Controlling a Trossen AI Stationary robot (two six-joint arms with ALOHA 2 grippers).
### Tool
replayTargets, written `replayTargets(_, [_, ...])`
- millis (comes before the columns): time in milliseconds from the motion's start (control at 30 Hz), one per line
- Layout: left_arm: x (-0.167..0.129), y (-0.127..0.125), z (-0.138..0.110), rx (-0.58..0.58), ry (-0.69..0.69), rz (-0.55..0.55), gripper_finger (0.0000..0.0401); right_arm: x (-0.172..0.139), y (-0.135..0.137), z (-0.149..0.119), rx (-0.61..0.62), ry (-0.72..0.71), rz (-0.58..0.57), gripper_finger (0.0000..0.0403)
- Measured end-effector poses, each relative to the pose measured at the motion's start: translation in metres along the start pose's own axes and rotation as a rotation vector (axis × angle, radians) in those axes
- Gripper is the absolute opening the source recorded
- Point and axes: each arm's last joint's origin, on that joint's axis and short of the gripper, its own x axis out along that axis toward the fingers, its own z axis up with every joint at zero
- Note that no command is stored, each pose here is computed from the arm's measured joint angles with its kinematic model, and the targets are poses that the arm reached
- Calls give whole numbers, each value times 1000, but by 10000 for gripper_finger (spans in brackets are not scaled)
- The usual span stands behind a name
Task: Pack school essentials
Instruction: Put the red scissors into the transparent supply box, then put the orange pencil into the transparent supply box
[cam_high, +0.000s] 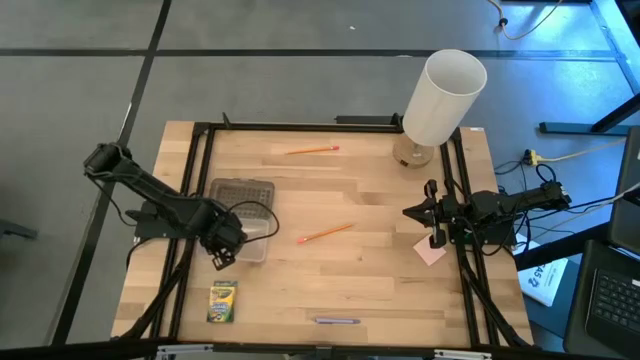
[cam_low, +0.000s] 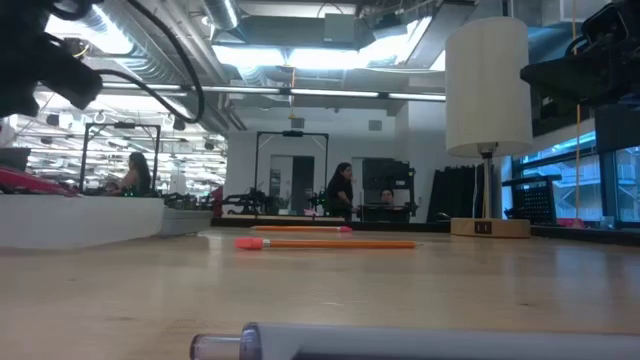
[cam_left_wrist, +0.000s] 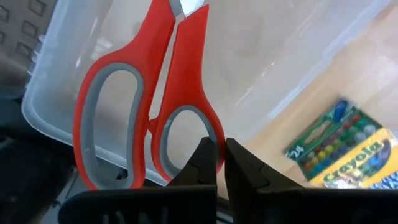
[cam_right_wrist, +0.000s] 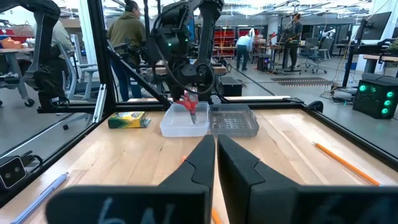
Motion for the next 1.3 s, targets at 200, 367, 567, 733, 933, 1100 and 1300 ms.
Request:
replayTargets(200, [6, 6, 9, -46, -22, 6, 0, 0, 0, 0, 0, 0, 0, 23])
replayTargets(367, [17, 6, 18, -50, -66, -63, 0, 0, 0, 0, 0, 0, 0, 23])
replayTargets(567, [26, 12, 21, -73, -90, -52, 3, 0, 0, 0, 0, 0, 0, 23])
replayTargets(733, [31, 16, 25, -104, -114, -51, 25, 0, 0, 0, 0, 0, 0, 23])
replayTargets(933, [31, 20, 30, -139, -145, -38, 50, 0, 0, 0, 0, 0, 0, 23])
replayTargets(1100, [31, 21, 32, -153, -147, -38, 71, 0, 0, 0, -2, 0, 0, 23])
replayTargets(1300, [31, 23, 34, -189, -143, -43, 101, 0, 0, 0, -3, 0, 0, 23])
